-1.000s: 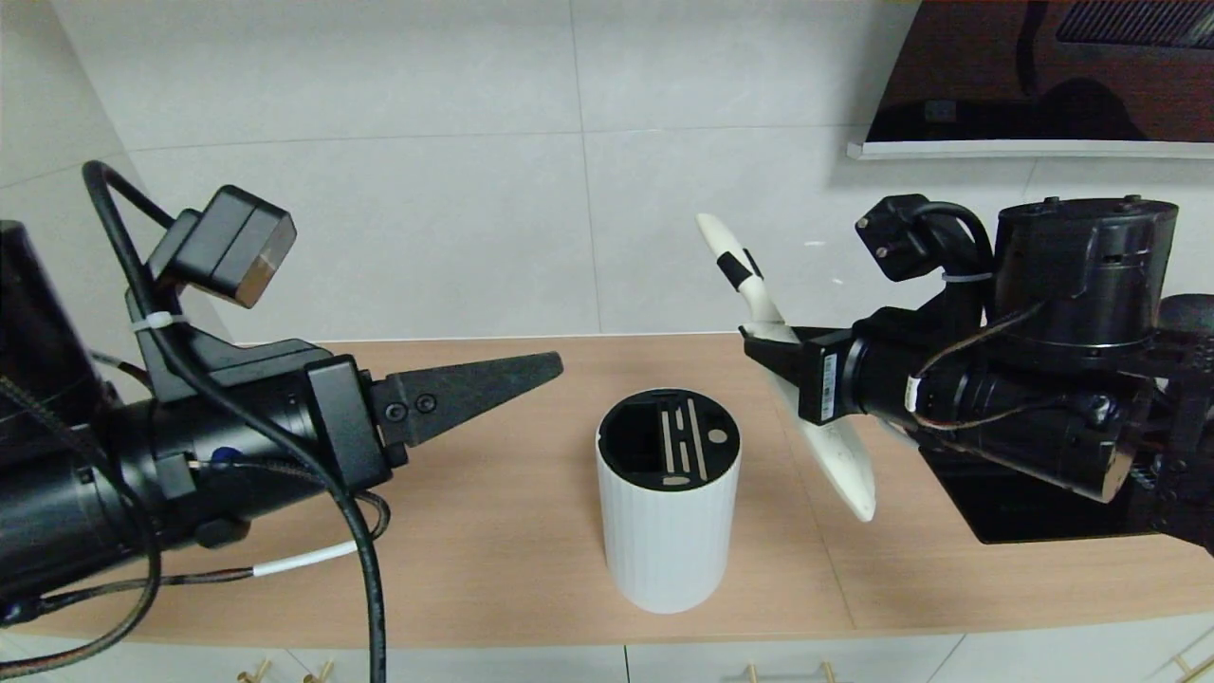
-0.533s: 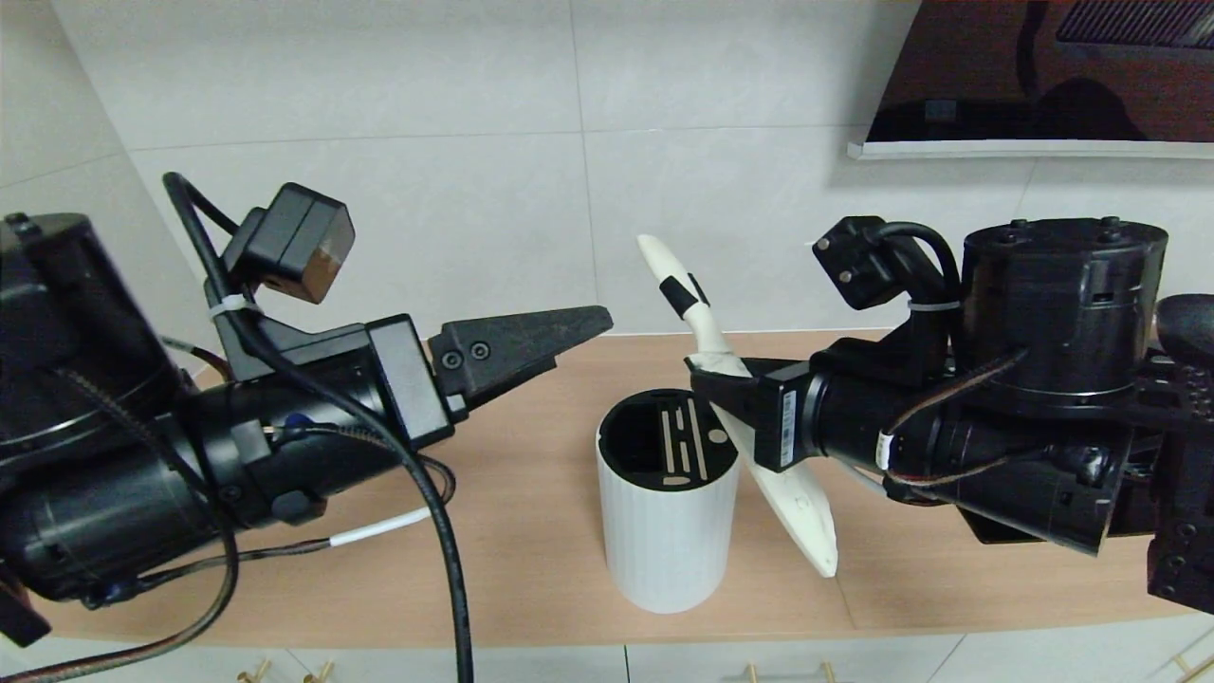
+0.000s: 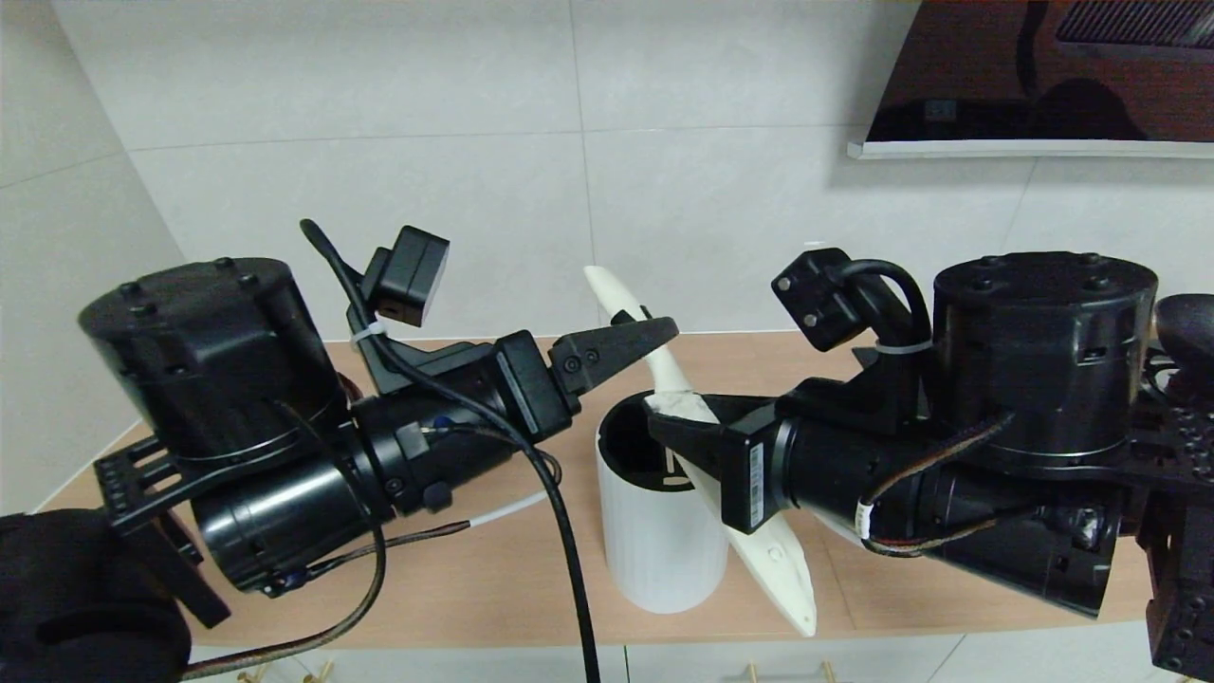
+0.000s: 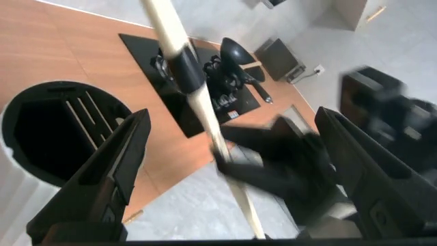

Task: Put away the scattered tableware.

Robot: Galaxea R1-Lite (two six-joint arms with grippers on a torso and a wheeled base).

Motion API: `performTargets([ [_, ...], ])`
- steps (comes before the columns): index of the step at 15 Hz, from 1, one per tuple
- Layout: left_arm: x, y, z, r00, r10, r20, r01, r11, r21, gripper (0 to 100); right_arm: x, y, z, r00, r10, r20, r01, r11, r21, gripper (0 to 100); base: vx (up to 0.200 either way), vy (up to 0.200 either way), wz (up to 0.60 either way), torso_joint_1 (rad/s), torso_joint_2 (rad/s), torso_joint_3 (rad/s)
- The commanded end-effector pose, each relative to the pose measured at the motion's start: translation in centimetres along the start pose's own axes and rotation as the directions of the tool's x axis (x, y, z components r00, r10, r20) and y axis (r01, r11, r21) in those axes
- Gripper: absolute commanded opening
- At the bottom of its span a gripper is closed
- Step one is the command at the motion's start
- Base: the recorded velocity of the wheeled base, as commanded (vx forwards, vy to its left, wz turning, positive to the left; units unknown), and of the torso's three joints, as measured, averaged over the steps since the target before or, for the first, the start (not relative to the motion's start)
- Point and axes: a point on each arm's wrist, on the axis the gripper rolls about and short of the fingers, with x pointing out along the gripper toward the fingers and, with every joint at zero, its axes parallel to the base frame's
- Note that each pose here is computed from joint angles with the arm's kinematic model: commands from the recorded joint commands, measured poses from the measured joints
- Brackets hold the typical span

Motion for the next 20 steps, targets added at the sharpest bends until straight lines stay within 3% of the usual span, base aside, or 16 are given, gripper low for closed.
performTargets([
  [1, 0.8, 0.7, -0.7, 1.0, 0.015, -0.019, -0.015, 1.0, -0.006, 100, 0.2, 0.4, -0.3, 1.0, 0.012, -0.011, -0.012, 1.0, -0.002, 0, 0.0, 0.0, 0.0, 0.0, 0.0, 0.0],
  [4, 1.7, 1.3, -1.1, 0.999, 0.03, 0.015, -0.03, 1.0, -0.002, 100, 0.4, 0.5, -0.6, 1.0, 0.014, -0.02, -0.014, 1.0, -0.004, 0, 0.0, 0.0, 0.0, 0.0, 0.0, 0.0],
  [12, 2.2, 1.6, -0.8, 0.997, 0.059, 0.049, -0.059, 0.998, 0.003, 100, 0.3, 0.5, -0.8, 0.999, 0.015, -0.03, -0.016, 1.0, -0.006, 0, 0.0, 0.0, 0.0, 0.0, 0.0, 0.0],
  [18, 2.6, 1.9, -1.0, 0.996, 0.074, 0.049, -0.074, 0.997, 0.001, 100, 0.3, 0.8, -1.0, 0.999, 0.023, -0.038, -0.023, 1.0, -0.01, 0, 0.0, 0.0, 0.0, 0.0, 0.0, 0.0],
  [19, 2.6, 1.9, -1.0, 0.996, 0.076, 0.048, -0.076, 0.997, 0.001, 0, 0.3, 0.8, -1.0, 0.999, 0.023, -0.038, -0.023, 1.0, -0.008, 0, 0.0, 0.0, 0.0, 0.0, 0.0, 0.0],
  [20, 2.6, 1.9, -1.0, 0.996, 0.075, 0.047, -0.075, 0.997, 0.002, 0, 0.3, 0.7, -1.0, 0.999, 0.021, -0.039, -0.022, 1.0, -0.009, 0, 0.0, 0.0, 0.0, 0.0, 0.0, 0.0],
])
